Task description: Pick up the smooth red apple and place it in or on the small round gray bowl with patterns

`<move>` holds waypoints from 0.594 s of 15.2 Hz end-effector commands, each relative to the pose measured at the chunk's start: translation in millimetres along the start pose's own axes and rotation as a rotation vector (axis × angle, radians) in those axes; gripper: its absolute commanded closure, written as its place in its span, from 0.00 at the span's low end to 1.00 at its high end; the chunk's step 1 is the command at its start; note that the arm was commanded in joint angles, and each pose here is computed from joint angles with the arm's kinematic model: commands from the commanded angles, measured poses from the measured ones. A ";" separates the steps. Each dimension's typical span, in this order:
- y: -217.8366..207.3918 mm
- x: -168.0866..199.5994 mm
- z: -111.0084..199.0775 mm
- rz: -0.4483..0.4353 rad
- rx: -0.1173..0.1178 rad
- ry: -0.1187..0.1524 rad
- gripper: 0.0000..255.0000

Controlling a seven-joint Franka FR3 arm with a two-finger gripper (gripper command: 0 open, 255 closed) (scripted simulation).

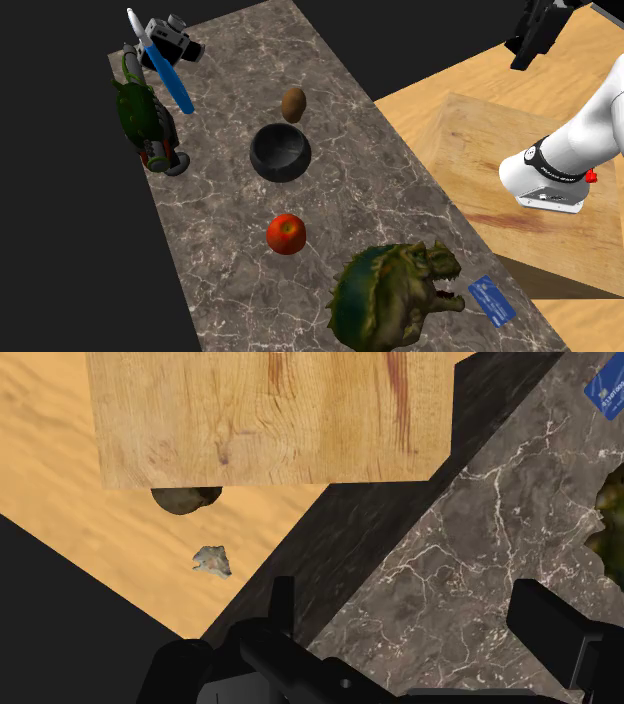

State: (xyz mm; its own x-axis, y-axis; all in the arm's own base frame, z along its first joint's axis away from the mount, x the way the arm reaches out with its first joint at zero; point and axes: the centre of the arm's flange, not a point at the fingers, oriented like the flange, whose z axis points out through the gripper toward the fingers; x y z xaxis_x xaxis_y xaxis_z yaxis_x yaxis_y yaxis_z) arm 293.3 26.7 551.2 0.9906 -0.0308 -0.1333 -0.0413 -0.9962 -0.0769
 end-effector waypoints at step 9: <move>-85.1 58.2 28.9 0.005 -0.026 0.020 0.00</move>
State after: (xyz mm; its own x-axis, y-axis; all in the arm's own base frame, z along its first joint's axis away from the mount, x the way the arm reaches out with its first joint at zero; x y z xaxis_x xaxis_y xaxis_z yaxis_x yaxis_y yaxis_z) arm 342.0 101.1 528.9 0.9925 -0.0353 -0.1173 -0.0418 -0.9977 -0.0529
